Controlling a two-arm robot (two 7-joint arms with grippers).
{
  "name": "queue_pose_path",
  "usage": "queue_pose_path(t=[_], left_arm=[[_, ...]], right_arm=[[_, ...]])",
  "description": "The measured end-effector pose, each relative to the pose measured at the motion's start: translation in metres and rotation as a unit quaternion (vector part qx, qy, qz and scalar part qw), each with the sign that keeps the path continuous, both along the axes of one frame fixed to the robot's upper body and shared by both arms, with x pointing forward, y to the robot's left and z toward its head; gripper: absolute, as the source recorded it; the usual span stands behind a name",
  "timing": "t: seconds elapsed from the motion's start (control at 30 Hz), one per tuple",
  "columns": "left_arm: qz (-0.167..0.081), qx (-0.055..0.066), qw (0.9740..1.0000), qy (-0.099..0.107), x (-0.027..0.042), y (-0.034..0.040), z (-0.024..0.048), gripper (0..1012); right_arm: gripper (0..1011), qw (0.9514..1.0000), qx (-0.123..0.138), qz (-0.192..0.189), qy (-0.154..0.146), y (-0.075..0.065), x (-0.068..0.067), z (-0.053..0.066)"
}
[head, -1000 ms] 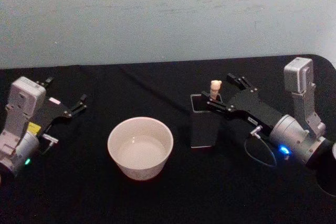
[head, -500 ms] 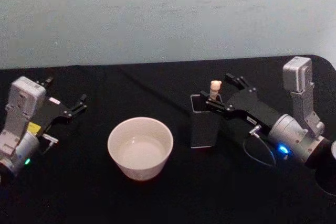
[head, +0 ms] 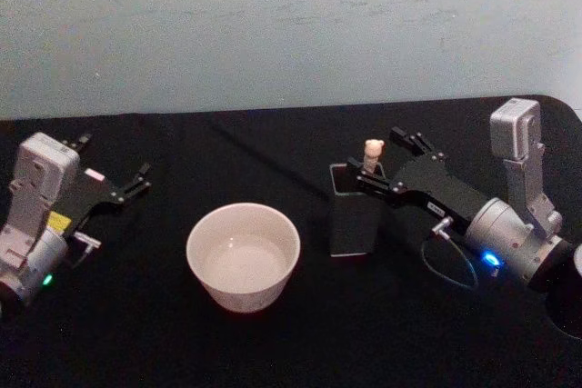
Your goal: Pick up the stirring spoon with one hand, stir inside the cup, then place it back in its original position.
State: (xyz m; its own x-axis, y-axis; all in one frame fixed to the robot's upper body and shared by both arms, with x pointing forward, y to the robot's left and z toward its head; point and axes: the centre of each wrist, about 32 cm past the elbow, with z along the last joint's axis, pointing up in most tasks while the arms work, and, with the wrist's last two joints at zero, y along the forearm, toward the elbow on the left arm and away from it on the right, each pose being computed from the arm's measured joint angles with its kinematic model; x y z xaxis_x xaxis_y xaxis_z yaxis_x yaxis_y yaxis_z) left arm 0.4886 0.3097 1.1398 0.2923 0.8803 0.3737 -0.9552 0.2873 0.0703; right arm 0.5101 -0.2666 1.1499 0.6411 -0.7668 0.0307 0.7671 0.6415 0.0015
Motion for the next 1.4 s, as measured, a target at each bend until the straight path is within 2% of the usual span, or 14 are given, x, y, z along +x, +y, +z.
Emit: queue_pose_path(t=[0.13,0.3,0.4,0.43,0.5,0.53,0.63,0.67,0.97,1.03,1.4], left_arm=[[0.000,0.000,1.0000,0.000,0.0000,0.0000,0.0000,1001],[0.000,0.000,1.0000,0.000,0.0000,0.0000,0.0000,1001],[0.000,0.000,1.0000,0.000,0.0000,0.0000,0.0000,1001],[0.000,0.000,1.0000,0.000,0.0000,0.0000,0.0000,1001],[0.000,0.000,1.0000,0.000,0.0000,0.0000,0.0000,1001],[0.000,0.000,1.0000,0.000,0.0000,0.0000,0.0000,1001],[0.000,0.000,1.0000,0.000,0.0000,0.0000,0.0000,1001],[0.000,0.000,1.0000,0.000,0.0000,0.0000,0.0000,1001],[0.000,0.000,1.0000,0.000,0.0000,0.0000,0.0000,1001],[0.000,0.000,1.0000,0.000,0.0000,0.0000,0.0000,1001],[0.000,0.000,1.0000,0.000,0.0000,0.0000,0.0000,1001]], right_arm=[[978,1.0000,0.000,0.000,0.000,0.0000,0.0000,0.0001],[881,1.0000,0.000,0.000,0.000,0.0000,0.0000,0.0002],[797,1.0000,0.000,-0.001,-0.001,0.0000,0.0000,0.0002],[742,1.0000,0.000,-0.001,-0.001,0.0000,0.0000,0.0002],[704,1.0000,0.000,-0.001,-0.001,0.0000,0.0000,0.0002],[647,1.0000,0.000,-0.001,-0.001,0.0000,0.0000,0.0002],[590,1.0000,0.000,-0.001,-0.001,0.0000,0.0000,0.0002],[530,1.0000,0.000,-0.001,-0.001,0.0000,0.0000,0.0002],[248,1.0000,0.000,-0.001,-0.001,0.0001,0.0000,0.0002],[216,1.0000,0.000,-0.001,-0.001,0.0000,0.0000,0.0002],[215,1.0000,0.000,-0.001,-0.001,0.0000,0.0000,0.0002]])
